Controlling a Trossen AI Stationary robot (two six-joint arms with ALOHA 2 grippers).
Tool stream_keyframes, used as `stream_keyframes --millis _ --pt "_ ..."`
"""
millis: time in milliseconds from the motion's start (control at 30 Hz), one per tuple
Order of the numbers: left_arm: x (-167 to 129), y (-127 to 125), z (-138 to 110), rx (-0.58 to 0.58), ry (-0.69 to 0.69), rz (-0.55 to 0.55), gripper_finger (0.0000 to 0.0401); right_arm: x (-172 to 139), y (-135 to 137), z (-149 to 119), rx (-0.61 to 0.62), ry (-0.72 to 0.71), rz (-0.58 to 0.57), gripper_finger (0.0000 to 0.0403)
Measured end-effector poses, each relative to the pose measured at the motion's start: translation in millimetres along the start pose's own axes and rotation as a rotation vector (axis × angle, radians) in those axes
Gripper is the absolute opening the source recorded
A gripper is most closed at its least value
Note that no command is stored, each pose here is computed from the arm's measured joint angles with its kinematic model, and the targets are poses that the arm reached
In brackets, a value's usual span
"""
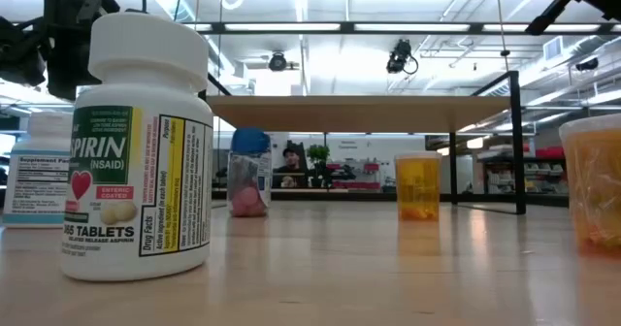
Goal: Pick and place medicine bottles onto shelf by color
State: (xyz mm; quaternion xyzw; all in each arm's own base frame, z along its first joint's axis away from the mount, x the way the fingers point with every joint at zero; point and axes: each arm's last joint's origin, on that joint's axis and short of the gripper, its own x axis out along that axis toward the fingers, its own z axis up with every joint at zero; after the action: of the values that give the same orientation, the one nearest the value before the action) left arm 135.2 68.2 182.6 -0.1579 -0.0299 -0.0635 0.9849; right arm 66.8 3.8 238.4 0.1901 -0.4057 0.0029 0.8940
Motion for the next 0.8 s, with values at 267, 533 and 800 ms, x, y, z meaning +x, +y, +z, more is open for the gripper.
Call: stream_keyframes --millis 267,533,800 --pt "0.0 0.0 0.0 0.000 0.000 0.000 0.0038 0.0 0.0 0.0 0.000 0.000 0.000 0.0012" --pt "0.0 0.0 0.1 0.001 0.000 0.000 0.0031 0.0 0.0 0.0 0.000 0.000 0.000 0.0012" --pt "0.0 0.0 0.1 0.001 0.000 0.000 0.0037 0.0 0.0 0.0 0.000 0.000 0.000 0.0012"
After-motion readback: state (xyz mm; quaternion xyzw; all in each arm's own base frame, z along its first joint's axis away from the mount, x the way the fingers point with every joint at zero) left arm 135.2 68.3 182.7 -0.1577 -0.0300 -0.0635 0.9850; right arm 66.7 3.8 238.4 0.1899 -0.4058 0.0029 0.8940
